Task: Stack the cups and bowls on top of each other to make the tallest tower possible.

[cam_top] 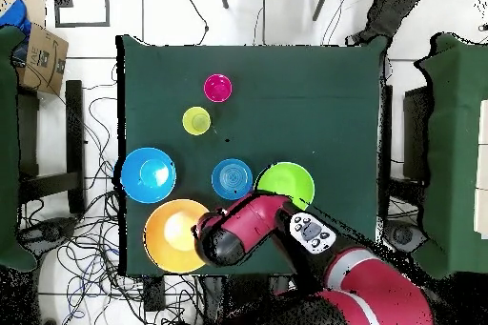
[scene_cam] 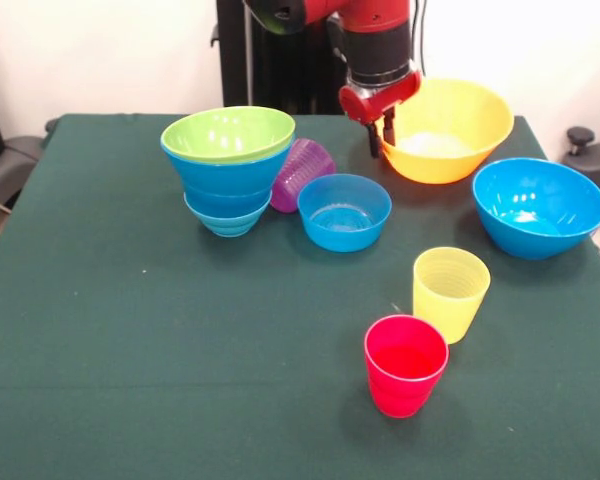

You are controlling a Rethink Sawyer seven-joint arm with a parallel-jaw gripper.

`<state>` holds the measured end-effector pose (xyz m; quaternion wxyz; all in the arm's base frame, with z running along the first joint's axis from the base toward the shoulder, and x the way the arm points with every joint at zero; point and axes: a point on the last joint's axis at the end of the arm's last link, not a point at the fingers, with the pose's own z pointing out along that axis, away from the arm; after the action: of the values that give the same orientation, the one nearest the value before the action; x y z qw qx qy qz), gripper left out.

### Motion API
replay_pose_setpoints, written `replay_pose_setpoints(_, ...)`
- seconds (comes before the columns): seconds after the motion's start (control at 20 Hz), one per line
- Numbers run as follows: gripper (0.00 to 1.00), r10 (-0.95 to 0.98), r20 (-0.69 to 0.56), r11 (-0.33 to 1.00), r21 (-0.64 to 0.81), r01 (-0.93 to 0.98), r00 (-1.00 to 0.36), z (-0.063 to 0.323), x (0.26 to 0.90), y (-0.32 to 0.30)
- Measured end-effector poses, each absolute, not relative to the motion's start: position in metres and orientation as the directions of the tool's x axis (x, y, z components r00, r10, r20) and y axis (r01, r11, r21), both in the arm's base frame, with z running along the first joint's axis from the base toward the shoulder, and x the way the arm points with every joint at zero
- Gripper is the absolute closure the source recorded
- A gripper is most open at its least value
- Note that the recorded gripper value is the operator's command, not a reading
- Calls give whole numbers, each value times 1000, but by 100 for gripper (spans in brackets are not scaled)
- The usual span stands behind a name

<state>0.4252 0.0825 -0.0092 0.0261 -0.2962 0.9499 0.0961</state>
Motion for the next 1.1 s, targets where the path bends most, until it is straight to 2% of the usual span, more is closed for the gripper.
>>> replay_pose_setpoints(1.1, 100, -490, -96, 845, 193, -499, -866, -4, 431, 82)
